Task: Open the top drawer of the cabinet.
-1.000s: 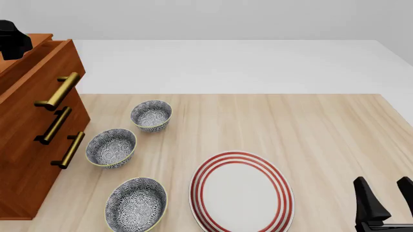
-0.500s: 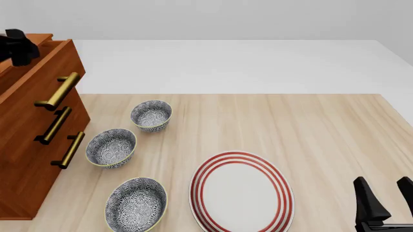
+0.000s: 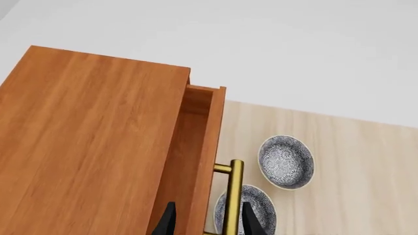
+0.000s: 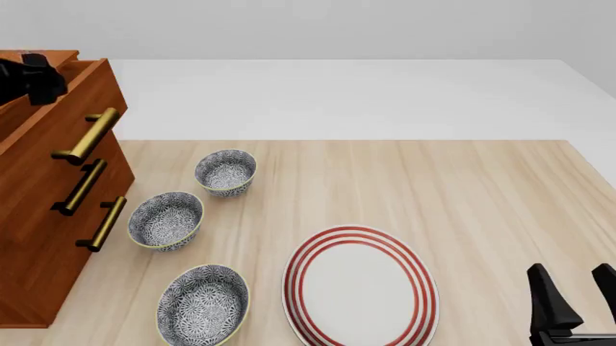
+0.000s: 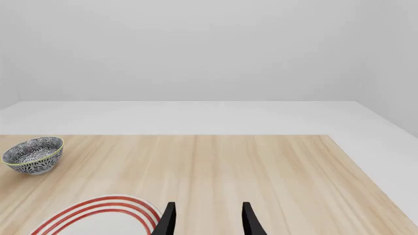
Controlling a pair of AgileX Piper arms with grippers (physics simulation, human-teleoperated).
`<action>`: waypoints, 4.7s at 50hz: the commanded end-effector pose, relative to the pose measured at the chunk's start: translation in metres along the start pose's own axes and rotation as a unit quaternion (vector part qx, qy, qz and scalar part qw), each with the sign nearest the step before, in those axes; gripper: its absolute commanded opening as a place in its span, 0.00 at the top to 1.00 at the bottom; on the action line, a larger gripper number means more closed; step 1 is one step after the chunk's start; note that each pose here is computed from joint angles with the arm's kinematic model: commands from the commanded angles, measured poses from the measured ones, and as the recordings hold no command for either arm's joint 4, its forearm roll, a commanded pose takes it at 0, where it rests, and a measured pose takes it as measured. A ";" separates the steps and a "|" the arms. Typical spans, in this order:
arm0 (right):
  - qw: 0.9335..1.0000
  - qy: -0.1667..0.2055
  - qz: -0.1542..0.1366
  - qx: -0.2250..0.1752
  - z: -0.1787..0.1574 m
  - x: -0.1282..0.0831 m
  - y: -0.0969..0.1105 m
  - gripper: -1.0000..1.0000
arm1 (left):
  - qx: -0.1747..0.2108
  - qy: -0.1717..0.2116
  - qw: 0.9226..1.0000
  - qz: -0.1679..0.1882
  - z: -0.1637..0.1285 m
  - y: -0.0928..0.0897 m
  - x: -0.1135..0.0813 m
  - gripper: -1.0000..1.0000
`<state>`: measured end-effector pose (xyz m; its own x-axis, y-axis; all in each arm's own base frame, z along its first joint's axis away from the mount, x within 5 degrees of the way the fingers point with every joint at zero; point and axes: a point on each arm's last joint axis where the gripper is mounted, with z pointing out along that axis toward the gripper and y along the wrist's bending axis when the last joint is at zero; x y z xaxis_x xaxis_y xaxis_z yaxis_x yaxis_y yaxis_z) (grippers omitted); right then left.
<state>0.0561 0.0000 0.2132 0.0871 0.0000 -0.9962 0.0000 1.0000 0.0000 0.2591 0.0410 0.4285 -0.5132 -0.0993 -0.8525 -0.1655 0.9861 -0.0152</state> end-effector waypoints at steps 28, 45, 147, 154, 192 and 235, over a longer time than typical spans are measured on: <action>1.000 0.000 0.000 0.000 0.000 0.000 0.000 0.00 | -0.008 0.017 1.000 0.000 0.024 0.005 0.008 0.00; 1.000 0.000 0.000 0.000 0.000 0.000 0.000 0.00 | -0.006 0.030 1.000 -0.002 0.039 0.004 0.016 0.00; 1.000 0.000 0.000 0.000 0.000 0.000 0.000 0.00 | 0.023 0.095 0.995 0.001 0.084 -0.020 0.043 0.00; 1.000 0.000 0.000 0.000 0.000 0.000 0.000 0.00 | 0.027 0.097 0.995 0.001 0.082 -0.023 0.044 0.00; 1.000 0.000 0.000 0.000 0.000 0.000 0.000 0.00 | 0.052 0.106 0.993 -0.001 0.074 -0.043 0.053 0.00; 1.000 0.000 0.000 0.000 0.000 0.000 0.000 0.00 | 0.092 0.120 0.988 -0.007 0.064 -0.076 0.062 0.00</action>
<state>0.0561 0.0000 0.2132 0.0871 0.0000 -0.9962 0.0000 1.0000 0.0000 0.2989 -0.0161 0.3705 -0.6172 -0.1021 -0.7802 -0.0518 0.9947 -0.0891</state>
